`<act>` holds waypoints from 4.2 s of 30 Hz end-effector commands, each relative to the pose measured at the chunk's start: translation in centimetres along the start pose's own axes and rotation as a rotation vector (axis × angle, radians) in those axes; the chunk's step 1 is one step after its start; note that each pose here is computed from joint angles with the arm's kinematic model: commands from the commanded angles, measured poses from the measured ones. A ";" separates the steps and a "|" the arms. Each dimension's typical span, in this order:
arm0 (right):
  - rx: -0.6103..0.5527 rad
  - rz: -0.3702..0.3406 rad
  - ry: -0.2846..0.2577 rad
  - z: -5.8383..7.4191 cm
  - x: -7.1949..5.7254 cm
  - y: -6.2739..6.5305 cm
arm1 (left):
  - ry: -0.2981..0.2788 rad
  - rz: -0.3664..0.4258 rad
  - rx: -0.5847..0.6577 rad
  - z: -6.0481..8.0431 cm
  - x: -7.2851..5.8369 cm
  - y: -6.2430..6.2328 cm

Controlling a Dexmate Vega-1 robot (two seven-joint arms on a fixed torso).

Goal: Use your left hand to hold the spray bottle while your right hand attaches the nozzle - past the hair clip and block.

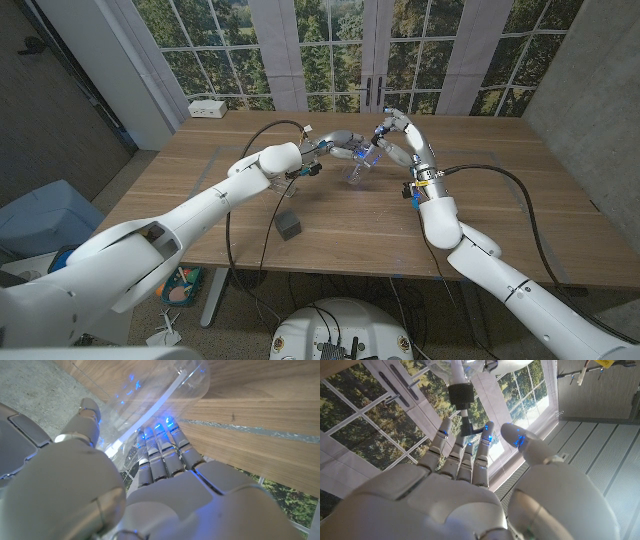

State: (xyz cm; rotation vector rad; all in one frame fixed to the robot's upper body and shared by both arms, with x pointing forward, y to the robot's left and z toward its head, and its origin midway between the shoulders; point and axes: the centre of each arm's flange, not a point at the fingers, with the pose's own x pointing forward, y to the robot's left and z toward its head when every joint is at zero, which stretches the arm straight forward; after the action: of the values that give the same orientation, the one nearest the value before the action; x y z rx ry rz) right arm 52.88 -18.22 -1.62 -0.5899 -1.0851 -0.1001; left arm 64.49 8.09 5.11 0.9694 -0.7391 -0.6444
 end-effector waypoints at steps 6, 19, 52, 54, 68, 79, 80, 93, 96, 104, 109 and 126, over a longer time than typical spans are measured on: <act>-0.034 -0.038 0.064 -0.8 0.8 0.3 | -0.014 0.005 -0.009 -0.2 -0.1 0.2; -0.018 -0.108 0.044 -1.0 0.4 0.0 | -0.016 0.014 -0.014 -0.2 -0.3 0.3; 0.390 -0.108 0.095 -2.9 0.9 -1.8 | 0.004 0.277 -0.220 -3.7 -3.3 -1.6; 0.398 -0.111 0.094 -2.9 0.9 -1.9 | 0.008 0.298 -0.234 -4.0 -3.5 -1.8; 0.440 -0.125 0.090 -2.8 1.0 -2.8 | 0.073 0.301 -0.284 -5.4 -4.1 -2.7; 0.451 -0.129 0.085 -2.8 1.2 -2.9 | 0.119 0.254 -0.284 -6.0 -4.2 -2.5; 0.451 -0.128 0.084 -2.8 1.2 -2.9 | 0.123 0.246 -0.284 -6.0 -4.2 -2.5; 0.451 -0.132 0.075 -2.8 1.3 -3.0 | 0.179 0.132 -0.239 -6.4 -3.8 -2.3; 0.453 -0.134 0.074 -2.8 1.4 -3.0 | 0.185 0.113 -0.227 -6.4 -3.7 -2.1; 0.453 -0.133 0.072 -2.7 1.6 -2.9 | 0.169 0.082 -0.217 -6.3 -3.9 -1.6; 0.447 -0.130 0.074 -2.7 1.6 -2.8 | 0.148 0.091 -0.225 -6.3 -4.0 -1.2; 0.443 -0.129 0.093 -2.9 2.0 -2.4 | 0.027 0.199 -0.352 -6.4 -5.9 0.3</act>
State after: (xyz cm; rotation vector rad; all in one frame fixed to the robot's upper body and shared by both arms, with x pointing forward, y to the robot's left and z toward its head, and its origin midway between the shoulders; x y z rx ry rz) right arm 54.88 -21.41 0.04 -0.1137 -1.0303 0.0050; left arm 66.66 14.43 1.19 0.6945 -0.6044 -0.5621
